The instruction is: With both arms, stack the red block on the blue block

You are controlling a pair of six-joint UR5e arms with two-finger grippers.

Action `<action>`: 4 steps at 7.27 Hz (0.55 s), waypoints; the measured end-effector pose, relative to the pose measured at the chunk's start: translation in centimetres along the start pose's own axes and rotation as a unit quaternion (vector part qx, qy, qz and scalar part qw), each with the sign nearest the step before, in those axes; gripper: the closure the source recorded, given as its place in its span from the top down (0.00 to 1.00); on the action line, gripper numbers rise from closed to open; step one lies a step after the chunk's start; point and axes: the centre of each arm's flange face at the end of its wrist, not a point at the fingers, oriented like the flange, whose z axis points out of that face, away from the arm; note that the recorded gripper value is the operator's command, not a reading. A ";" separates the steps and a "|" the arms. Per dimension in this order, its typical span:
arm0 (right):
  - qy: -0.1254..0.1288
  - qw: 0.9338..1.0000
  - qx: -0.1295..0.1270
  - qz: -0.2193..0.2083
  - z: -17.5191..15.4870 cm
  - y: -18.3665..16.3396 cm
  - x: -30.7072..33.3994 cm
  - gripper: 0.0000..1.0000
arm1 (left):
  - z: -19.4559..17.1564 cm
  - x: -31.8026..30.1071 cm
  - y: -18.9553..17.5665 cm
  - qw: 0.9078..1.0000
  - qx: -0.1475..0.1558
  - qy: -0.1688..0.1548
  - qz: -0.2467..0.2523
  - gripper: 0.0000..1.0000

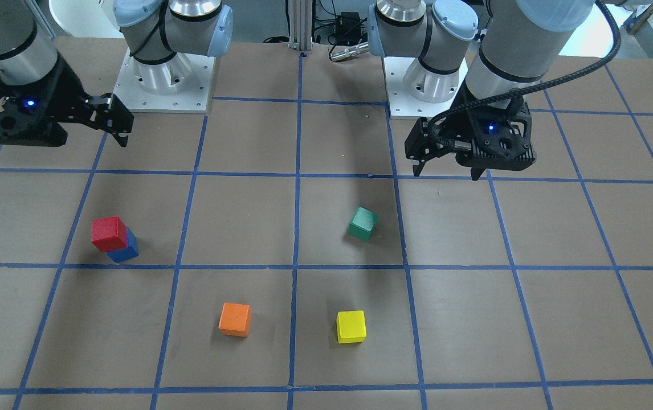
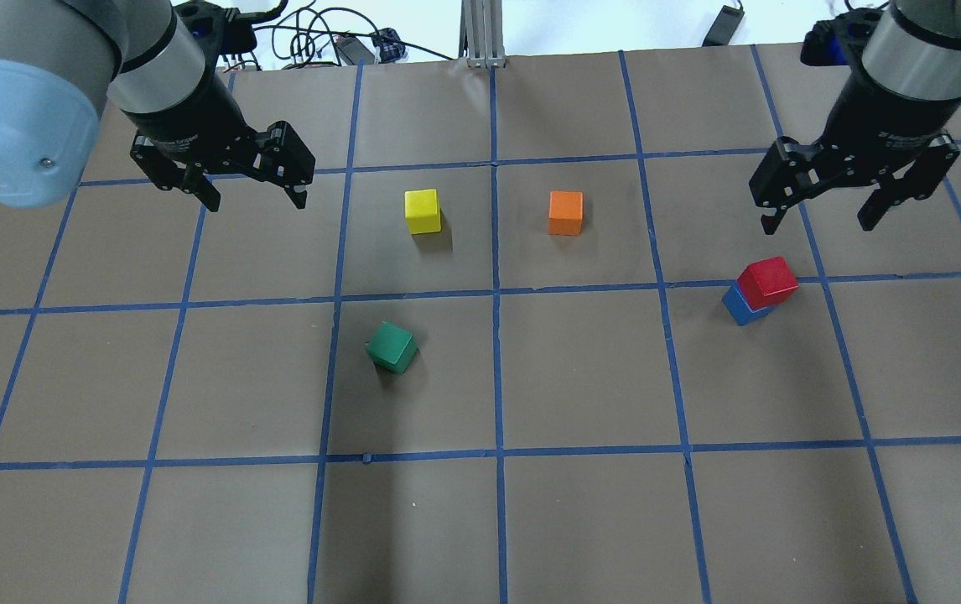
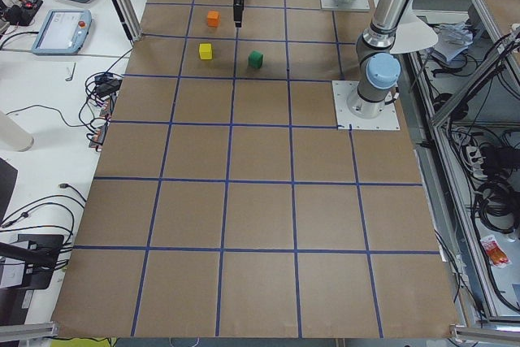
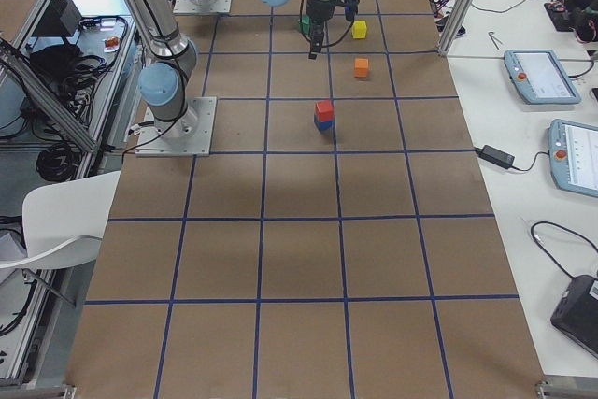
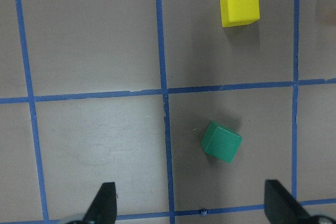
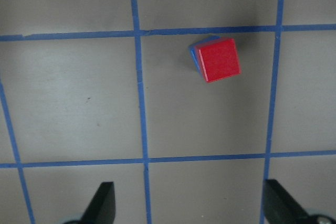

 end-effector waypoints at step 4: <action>-0.003 1.000 0.006 -0.011 -0.1 2.0 -7.0 1.00 | -0.1 0.1 0.0 1.000 0.002 0.000 0.001 1.00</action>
